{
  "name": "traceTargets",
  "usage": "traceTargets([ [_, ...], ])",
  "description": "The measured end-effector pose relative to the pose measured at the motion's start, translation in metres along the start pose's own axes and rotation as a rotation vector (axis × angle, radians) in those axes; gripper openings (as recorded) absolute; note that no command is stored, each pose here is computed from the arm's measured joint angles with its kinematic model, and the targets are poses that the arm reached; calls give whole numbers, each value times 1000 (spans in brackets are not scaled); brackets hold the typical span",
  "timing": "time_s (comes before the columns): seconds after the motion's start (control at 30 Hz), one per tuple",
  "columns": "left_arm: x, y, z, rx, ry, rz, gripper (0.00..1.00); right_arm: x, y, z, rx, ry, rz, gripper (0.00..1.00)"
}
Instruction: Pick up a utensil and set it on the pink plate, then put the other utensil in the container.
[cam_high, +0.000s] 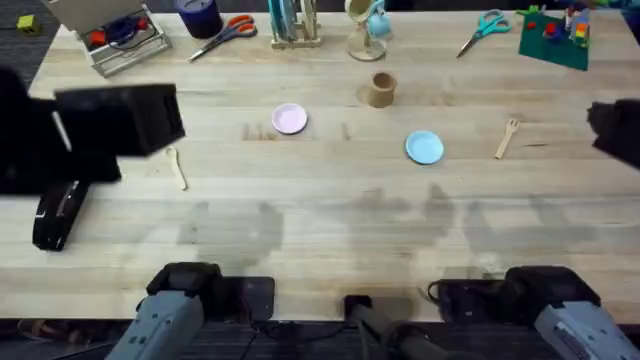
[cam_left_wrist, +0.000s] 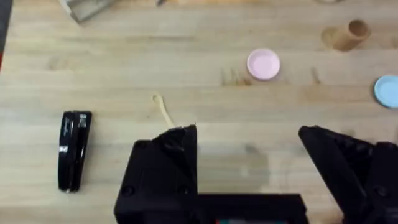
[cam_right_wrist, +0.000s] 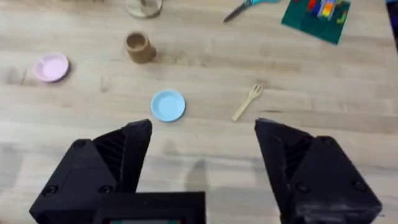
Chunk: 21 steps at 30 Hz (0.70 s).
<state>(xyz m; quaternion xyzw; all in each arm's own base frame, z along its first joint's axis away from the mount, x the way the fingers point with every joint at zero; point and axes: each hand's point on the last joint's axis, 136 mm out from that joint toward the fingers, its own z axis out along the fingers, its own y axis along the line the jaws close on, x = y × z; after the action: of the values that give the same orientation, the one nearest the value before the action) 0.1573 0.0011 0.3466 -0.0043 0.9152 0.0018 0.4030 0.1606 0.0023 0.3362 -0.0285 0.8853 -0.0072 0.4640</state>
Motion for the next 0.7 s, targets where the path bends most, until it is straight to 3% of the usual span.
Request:
traceTargets([
  [0.3,-14,1,21,-10,231,3,993,-4,0,9,-16,257,5,995],
  [0.7,-18,1,37,-13,296,4,992,0,-1,41,-26,429,8,995],
])
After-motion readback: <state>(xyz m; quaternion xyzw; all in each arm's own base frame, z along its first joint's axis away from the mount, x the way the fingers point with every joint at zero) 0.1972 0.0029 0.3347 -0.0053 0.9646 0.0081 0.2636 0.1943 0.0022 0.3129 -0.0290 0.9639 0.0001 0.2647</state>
